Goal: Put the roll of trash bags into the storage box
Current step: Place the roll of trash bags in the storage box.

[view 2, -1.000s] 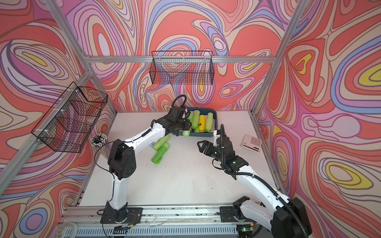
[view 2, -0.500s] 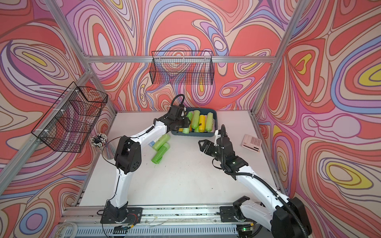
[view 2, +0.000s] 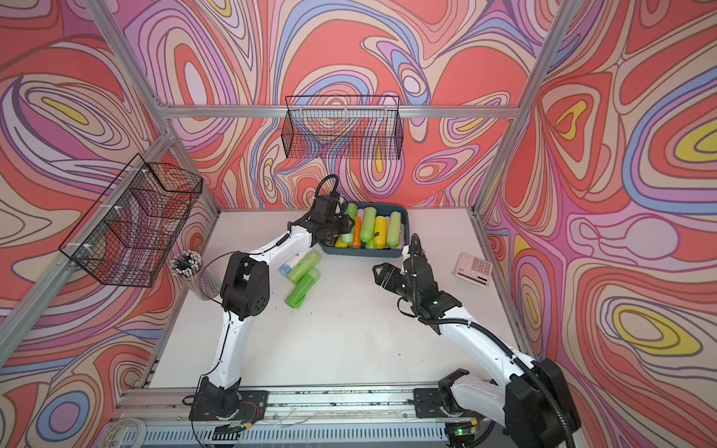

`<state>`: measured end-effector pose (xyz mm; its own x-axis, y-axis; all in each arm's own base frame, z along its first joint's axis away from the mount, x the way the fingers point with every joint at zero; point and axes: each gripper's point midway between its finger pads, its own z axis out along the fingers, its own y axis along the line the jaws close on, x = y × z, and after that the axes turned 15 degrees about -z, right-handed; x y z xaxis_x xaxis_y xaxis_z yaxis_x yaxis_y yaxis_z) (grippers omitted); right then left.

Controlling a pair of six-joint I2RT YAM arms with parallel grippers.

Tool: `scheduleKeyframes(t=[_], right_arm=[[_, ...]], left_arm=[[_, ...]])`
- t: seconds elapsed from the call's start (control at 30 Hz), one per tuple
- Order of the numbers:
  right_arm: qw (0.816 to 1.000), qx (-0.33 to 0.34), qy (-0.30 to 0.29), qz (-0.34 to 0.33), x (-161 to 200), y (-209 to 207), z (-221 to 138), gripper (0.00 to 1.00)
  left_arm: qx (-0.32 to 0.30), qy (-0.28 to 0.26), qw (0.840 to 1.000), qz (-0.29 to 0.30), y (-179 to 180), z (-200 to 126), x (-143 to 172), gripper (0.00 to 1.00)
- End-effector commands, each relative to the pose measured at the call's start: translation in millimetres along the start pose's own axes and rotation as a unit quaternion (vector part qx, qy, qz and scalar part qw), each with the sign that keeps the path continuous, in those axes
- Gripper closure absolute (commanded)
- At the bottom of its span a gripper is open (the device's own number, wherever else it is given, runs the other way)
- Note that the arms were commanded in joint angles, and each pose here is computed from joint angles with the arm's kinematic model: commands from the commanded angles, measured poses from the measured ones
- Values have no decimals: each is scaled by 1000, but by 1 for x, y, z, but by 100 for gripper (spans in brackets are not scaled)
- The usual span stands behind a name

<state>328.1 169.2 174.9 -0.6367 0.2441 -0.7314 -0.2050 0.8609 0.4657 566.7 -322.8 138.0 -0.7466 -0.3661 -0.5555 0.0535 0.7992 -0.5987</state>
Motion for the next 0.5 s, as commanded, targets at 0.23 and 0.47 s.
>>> scheduleKeyframes(t=[0.23,0.47], right_arm=[[1000,-4,-8,15,-8,3,9,16],[1000,2,2,19,-4,0,15,16]], left_arm=[[18,-21,999,-28,10,24,-25,82],[32,-25,999,-25,6,24,-37,71]])
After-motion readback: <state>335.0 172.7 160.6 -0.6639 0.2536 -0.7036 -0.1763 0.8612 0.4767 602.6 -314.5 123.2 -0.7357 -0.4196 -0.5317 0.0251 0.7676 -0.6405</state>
